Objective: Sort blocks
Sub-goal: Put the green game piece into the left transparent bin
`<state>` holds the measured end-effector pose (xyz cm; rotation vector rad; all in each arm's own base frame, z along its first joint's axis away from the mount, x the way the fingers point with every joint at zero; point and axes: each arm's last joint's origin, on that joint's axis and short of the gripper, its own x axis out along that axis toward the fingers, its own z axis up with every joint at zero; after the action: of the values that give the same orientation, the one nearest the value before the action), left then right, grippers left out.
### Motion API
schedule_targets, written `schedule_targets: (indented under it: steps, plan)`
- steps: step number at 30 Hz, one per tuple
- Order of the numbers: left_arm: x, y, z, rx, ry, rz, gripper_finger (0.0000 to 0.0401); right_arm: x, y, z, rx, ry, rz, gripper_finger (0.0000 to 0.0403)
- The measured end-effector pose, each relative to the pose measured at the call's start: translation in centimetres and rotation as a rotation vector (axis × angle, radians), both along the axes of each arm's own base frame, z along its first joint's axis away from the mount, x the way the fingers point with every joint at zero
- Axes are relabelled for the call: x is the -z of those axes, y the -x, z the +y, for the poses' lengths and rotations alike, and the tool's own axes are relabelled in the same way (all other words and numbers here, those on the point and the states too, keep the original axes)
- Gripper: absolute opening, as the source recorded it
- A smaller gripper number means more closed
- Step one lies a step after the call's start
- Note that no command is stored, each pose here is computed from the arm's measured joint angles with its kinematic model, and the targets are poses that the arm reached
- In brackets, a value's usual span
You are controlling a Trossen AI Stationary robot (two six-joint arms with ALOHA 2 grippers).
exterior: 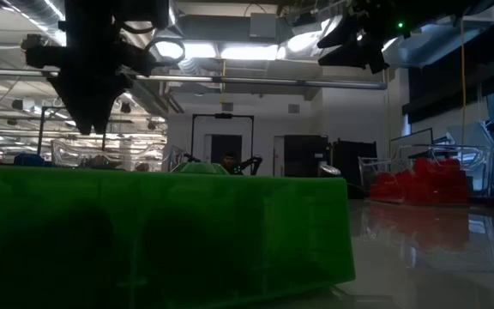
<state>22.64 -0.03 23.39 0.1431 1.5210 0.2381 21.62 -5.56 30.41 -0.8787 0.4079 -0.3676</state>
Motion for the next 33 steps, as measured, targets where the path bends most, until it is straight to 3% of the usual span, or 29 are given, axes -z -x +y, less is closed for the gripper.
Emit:
schedule_targets:
  steps: [8, 13, 25, 33]
  plan:
    - [1.8, -1.0, -0.5, 0.108, -0.002, 0.098, 0.0194, 0.0, 0.0, 0.0, 0.000, 0.000, 0.000, 0.0309]
    - [4.3, -0.1, -0.5, 0.148, 0.012, 0.158, 0.0194, 0.0, 0.0, 0.0, 0.000, 0.001, 0.000, 0.0309]
    - [8.5, 1.2, -0.4, 0.214, 0.012, 0.117, 0.0194, 0.0, 0.0, 0.0, -0.001, 0.001, 0.000, 0.0309]
    - [9.0, 1.3, -0.4, 0.218, 0.017, 0.094, 0.0190, 0.0, 0.0, 0.0, -0.001, 0.001, 0.000, 0.0309]
